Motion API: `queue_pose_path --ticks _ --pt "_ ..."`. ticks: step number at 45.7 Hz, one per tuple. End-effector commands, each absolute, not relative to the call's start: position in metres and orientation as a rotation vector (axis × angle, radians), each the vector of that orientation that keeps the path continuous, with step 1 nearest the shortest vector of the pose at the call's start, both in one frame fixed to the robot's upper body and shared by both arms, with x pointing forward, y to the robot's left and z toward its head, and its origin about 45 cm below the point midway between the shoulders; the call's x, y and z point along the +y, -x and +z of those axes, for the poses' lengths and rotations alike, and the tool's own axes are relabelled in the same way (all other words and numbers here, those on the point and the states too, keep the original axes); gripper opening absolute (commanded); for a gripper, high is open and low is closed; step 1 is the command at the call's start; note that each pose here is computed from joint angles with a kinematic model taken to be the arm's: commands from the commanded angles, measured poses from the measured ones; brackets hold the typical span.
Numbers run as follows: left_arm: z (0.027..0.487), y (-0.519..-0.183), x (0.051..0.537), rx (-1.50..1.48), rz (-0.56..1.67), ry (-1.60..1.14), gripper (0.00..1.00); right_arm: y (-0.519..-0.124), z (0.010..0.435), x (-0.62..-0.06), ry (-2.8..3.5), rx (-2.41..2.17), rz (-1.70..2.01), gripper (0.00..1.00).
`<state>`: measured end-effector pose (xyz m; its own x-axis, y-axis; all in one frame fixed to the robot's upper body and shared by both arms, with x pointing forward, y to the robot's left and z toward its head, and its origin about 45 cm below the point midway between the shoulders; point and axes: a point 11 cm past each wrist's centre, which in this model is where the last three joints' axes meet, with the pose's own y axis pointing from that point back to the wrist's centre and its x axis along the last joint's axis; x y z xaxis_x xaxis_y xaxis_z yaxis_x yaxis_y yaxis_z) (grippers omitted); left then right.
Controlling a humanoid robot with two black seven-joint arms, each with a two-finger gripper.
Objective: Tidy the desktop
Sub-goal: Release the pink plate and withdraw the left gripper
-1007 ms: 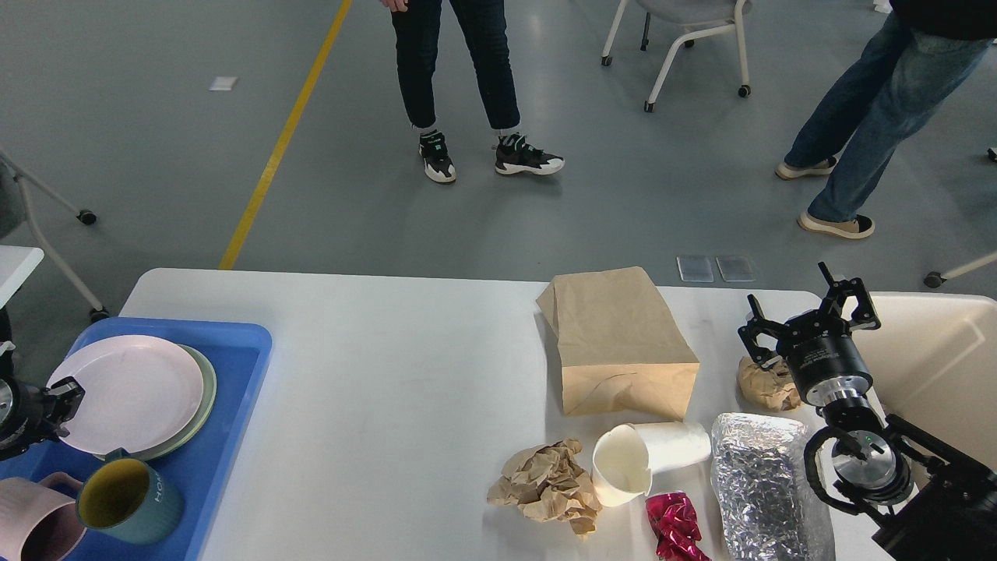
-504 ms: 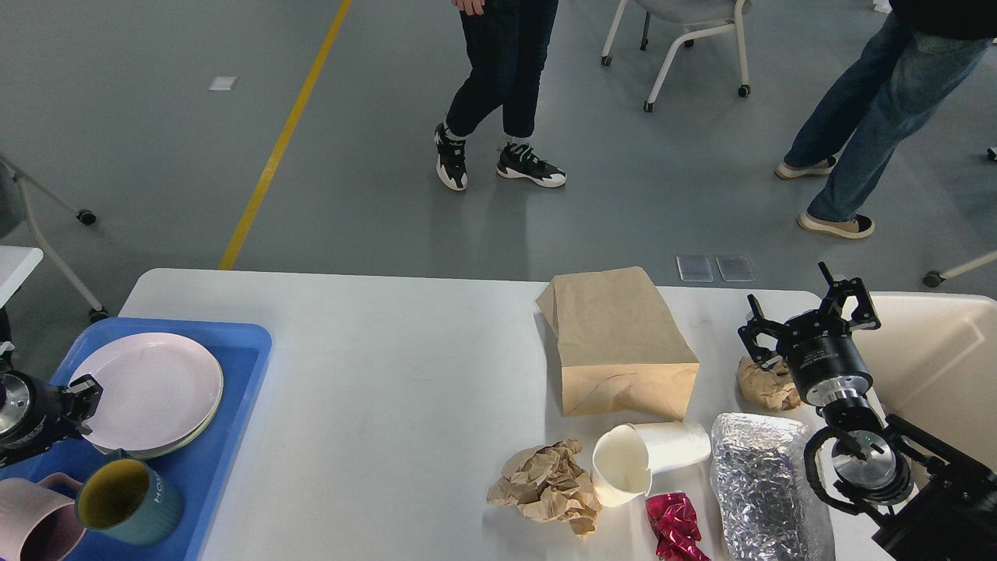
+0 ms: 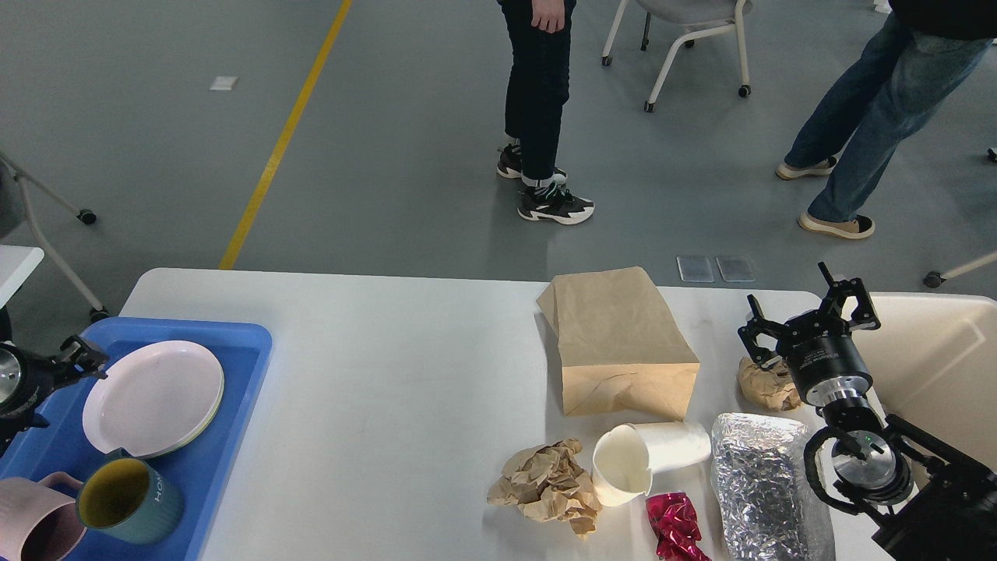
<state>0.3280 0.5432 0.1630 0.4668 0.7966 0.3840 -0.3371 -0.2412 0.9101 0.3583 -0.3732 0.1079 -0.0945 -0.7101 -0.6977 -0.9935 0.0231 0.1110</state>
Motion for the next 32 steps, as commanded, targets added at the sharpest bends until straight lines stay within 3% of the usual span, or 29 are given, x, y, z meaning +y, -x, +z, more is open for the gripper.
queue_pose_path --ticks 1,9,17,32 --pt "0.218 -0.36 0.548 0.355 1.244 -1.318 0.96 -0.358 0.108 -0.373 1.73 1.852 0.827 1.0" --pt "0.268 -0.379 0.544 0.36 1.35 -0.941 0.96 -0.358 0.108 -0.373 1.731 1.853 0.828 1.0" --pt "0.277 -0.405 0.511 0.396 1.386 -0.524 0.96 -0.358 0.108 -0.373 1.729 1.854 0.827 1.0" --pt "0.213 -0.421 0.429 0.727 1.343 0.406 0.96 -0.358 0.108 -0.373 1.73 1.852 0.827 1.0"
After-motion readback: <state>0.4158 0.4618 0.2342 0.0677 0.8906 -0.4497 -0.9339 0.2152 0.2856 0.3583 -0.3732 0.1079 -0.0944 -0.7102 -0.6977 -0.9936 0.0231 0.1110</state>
